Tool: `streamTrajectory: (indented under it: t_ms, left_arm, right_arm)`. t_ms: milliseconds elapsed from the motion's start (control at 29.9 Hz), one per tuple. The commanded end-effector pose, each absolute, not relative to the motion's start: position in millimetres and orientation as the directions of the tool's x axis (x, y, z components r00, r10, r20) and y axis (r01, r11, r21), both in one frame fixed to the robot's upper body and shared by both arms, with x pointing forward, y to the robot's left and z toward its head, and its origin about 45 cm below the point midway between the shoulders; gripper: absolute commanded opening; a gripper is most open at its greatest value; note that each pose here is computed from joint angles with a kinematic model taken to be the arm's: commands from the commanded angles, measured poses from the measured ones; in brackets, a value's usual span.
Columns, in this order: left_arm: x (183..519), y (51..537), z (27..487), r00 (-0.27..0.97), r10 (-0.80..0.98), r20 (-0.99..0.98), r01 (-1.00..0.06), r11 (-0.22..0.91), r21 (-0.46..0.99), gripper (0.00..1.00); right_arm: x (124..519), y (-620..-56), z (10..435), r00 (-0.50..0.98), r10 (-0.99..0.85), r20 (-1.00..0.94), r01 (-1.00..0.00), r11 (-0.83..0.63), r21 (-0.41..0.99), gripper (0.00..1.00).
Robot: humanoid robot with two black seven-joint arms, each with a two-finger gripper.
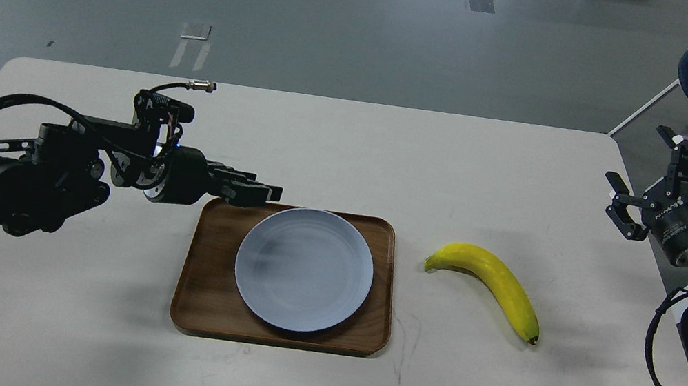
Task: Place banana on plate with both arms
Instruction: 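Release the plate on the tray and withdraw the left gripper, then move the right gripper down toward the yellow banana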
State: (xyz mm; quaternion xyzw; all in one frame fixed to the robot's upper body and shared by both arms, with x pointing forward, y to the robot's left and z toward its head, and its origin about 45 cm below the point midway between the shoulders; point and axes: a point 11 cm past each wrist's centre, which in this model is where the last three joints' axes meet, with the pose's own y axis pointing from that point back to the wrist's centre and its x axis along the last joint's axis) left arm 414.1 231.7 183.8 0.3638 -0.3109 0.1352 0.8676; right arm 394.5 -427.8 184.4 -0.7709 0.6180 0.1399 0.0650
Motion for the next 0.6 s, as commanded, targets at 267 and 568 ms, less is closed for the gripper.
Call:
streamTrajectory:
  t_ms: [267, 568]
  left_arm:
    - [439.3, 342.2, 248.4, 0.554, 0.830, 0.064, -0.830, 0.544, 0.124, 0.98]
    - [419.7, 433.2, 214.6, 0.248, 0.959, -0.138, -0.962, 0.261, 0.083, 0.98]
  right_arm:
    - [392.9, -426.2, 180.8, 0.200, -0.935, -0.294, -0.969, -0.234, 0.084, 1.00]
    - [379.3, -417.6, 159.5, 0.232, -0.934, -0.272, -0.945, -0.283, 0.165, 1.00]
